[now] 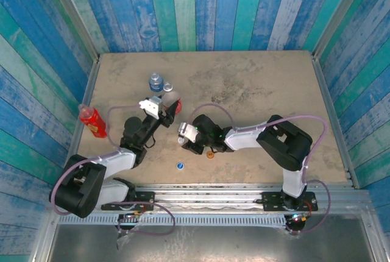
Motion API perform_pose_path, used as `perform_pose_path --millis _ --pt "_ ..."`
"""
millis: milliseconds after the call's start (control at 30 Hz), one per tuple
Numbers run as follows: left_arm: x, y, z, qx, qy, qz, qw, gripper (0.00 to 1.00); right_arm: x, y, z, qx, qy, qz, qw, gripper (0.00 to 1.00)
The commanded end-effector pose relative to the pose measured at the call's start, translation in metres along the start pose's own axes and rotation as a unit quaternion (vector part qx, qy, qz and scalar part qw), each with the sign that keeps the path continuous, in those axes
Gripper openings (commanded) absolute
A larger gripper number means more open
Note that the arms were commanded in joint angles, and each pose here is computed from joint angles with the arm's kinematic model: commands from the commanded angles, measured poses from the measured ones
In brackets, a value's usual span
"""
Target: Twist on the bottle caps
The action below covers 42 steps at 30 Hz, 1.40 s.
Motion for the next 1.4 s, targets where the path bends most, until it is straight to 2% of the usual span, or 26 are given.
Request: perform_pose_path --millis 0,133,333,433,667,867,967,1033,1200,1367 --pt "0.007 0.004 -0.008 -0.014 -0.009 -0.016 1.000 0.61 -0.010 -0.004 0.001 -0.004 0.007 0.022 1.000 0.51" --pt "0.011 0.004 -0.007 -0.019 -0.005 -0.021 1.000 0.62 -0.019 -0.004 -0.003 -0.011 0.009 0.014 1.000 0.50" --pt "0.012 0.004 -0.006 -0.021 0.000 -0.022 1.000 0.62 -0.020 -0.001 -0.005 -0.018 0.011 0.000 1.000 0.39" --pt "0.012 0.003 -0.004 -0.021 0.003 -0.021 1.000 0.62 -0.017 -0.001 -0.006 -0.024 0.007 -0.003 1.000 0.37" --pt "0.010 -0.001 -0.004 -0.025 0.002 0.004 1.000 0.63 0.004 -0.023 -0.005 -0.076 -0.015 0.044 0.996 0.36" --pt "0.008 -0.007 0.000 -0.021 -0.002 0.034 0.999 0.62 0.035 -0.063 0.015 -0.167 -0.043 0.109 0.979 0.36" --pt "0.009 -0.009 0.001 -0.019 -0.005 0.040 0.999 0.62 0.047 -0.073 0.024 -0.184 -0.045 0.130 0.973 0.36" --pt "0.009 -0.011 0.001 -0.018 -0.005 0.047 0.999 0.62 0.054 -0.076 0.027 -0.188 -0.048 0.146 0.970 0.37" --pt "0.011 -0.008 0.001 -0.020 0.004 0.034 0.999 0.62 0.047 -0.055 0.018 -0.136 -0.038 0.089 0.986 0.55" --pt "0.017 -0.006 0.000 -0.019 0.007 0.017 1.000 0.62 0.029 -0.040 0.012 -0.111 -0.038 0.060 0.991 0.59"
Point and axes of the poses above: each hand's point on the last joint's axis, 136 mm out from that joint toward the fingers, its own x axis back along the fingers, its own y axis along the line the jaws close on, z = x × y, the point moved 8 cm from there along x, back along the fingers, and after that the axes turned 15 degrees about -x, right-handed, at the moved point
